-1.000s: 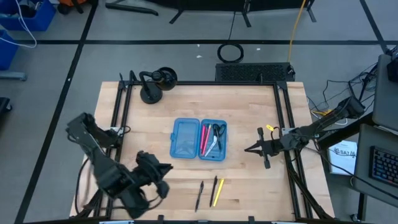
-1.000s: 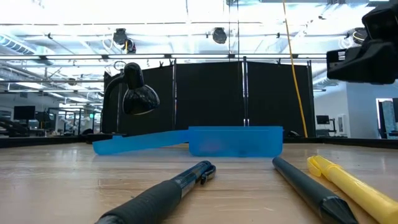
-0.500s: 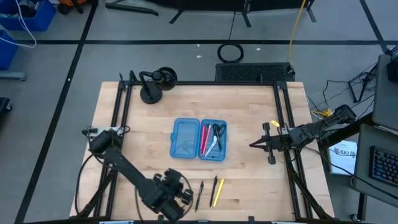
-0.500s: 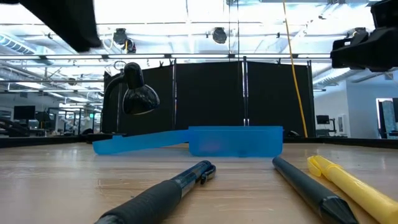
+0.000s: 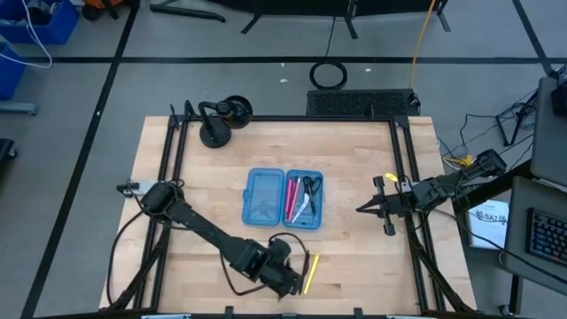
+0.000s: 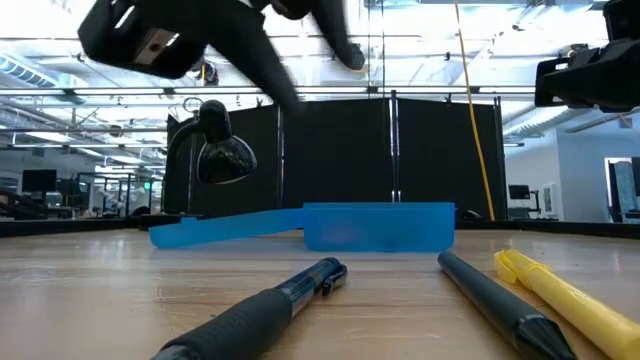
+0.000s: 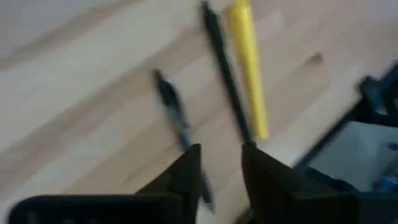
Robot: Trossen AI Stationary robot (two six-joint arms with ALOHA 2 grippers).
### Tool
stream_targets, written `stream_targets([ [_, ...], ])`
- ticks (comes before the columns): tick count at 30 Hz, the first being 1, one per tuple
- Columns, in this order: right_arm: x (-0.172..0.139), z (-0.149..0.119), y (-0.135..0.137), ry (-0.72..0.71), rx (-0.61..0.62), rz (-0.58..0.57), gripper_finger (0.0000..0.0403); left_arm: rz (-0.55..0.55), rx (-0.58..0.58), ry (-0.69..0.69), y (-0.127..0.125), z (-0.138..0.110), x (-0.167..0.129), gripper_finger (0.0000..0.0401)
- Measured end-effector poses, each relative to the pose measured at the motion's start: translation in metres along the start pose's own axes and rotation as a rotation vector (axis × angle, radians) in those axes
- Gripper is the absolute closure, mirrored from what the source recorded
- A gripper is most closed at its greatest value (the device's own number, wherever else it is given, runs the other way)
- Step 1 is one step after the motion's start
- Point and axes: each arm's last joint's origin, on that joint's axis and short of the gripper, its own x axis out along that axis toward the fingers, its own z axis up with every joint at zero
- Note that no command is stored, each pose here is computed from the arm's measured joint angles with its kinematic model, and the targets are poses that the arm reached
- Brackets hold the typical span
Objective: Pick & place school supplies into a supply box
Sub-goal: Put the left black pen into the blue supply box
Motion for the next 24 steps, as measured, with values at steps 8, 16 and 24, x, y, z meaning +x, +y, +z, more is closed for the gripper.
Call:
stream_targets([
  [8,0.000,0.000,0.000,0.001,-0.011,0.000,0.0403,0.014,-0.141,0.146,0.001,-0.011,-0.002,0.0189],
  [16,0.000,0.000,0.000,0.001,-0.010,0.000,0.0403,0.012,-0.232,0.198,-0.002,-0.026,0.003,0.0181],
  [24,0.000,0.000,0.000,-0.002,-0.006,-0.002,0.0403,0.060,-0.128,0.242,-0.002,-0.007,0.047,0.0199],
])
